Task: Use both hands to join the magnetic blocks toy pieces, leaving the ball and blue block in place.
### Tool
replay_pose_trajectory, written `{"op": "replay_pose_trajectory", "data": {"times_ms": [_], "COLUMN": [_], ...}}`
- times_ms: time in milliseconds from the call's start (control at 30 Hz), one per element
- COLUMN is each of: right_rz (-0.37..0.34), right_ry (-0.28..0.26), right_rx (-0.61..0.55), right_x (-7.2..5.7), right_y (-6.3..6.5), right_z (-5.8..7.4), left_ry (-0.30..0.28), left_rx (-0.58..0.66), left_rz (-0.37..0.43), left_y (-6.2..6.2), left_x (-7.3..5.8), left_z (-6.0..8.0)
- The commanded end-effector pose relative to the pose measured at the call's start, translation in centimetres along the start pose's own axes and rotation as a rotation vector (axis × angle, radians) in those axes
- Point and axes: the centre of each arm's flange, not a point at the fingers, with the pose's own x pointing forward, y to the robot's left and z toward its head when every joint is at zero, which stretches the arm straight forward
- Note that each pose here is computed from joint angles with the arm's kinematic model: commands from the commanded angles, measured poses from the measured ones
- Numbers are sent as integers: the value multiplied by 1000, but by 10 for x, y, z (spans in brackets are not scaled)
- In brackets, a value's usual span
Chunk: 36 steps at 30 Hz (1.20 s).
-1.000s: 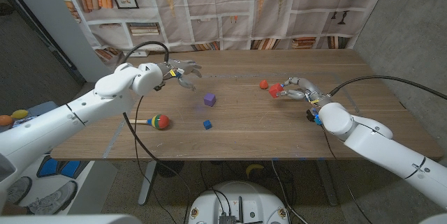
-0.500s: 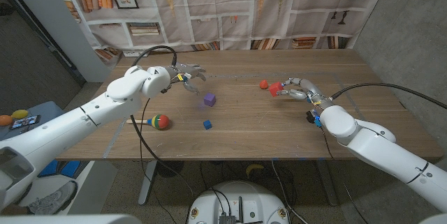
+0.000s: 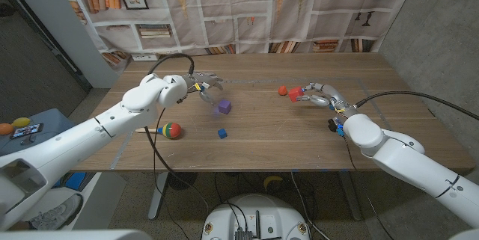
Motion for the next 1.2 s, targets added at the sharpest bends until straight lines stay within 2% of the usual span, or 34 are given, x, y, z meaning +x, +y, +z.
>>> {"op": "replay_pose_trajectory", "data": {"times_ms": [33, 633, 1200], "right_rz": [-4, -7, -20], "right_ry": [-4, 1, -2], "right_rx": [8, 15, 24], "right_x": [2, 0, -1], "right_y": [0, 1, 2], "right_z": [-1, -3, -3], "left_ry": [-14, -48, -44], "left_rx": [-34, -45, -15], "left_rz": [-9, -14, 25], "left_y": [-11, -16, -21], "left_x": [9, 20, 24], "left_z": [12, 20, 25]}}
